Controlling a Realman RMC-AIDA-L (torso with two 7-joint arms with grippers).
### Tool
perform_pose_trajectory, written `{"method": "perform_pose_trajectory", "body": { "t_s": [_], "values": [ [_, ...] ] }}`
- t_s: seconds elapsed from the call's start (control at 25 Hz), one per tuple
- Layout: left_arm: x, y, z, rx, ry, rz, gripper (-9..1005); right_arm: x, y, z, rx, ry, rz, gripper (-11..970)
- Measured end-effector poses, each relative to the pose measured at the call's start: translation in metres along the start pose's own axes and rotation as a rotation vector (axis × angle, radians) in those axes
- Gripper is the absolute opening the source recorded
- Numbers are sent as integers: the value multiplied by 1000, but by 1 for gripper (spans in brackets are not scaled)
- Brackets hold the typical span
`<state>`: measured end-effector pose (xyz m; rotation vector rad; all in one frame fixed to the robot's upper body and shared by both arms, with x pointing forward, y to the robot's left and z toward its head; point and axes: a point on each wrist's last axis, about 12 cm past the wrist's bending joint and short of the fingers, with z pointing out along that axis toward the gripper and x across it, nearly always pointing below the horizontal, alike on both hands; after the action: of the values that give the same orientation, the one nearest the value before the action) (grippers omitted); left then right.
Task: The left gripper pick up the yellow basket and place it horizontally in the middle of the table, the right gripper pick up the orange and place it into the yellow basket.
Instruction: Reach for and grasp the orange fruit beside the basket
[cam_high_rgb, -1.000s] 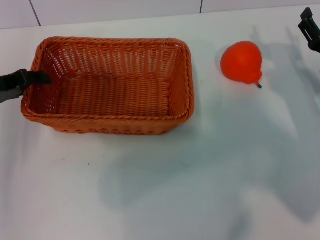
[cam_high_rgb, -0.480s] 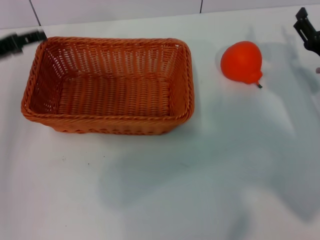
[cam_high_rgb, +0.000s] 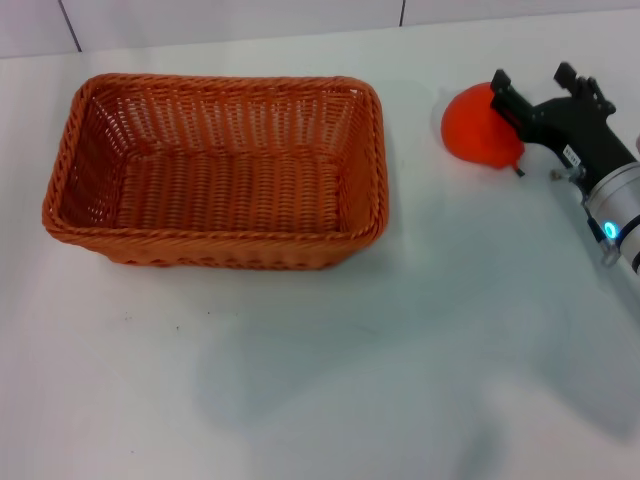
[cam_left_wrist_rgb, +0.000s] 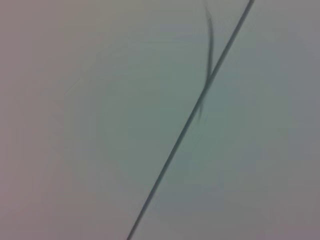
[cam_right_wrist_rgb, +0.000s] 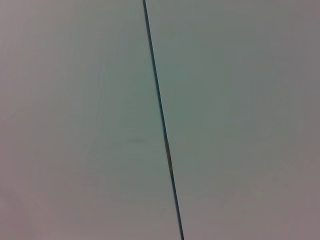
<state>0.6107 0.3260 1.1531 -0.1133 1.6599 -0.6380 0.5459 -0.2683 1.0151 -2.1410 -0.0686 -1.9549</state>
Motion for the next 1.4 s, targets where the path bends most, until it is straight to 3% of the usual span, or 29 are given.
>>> {"method": "perform_pose_trajectory", "body": {
  "t_s": [0.32,0.56,0.96,1.4],
  "values": [
    [12,0,-25,127,-296,71,878,-12,7,6,-38,-145,23,928],
    [25,6,-42,100,-447,110,878,-10,4,14,-9,-179,-12,928],
    [30,10,-46,65,-448,143,877,-5,-14,29,70,-187,-60,928],
    [30,9,-43,59,-447,165,877,-10,-16,32,59,-236,-58,928]
  ]
}}
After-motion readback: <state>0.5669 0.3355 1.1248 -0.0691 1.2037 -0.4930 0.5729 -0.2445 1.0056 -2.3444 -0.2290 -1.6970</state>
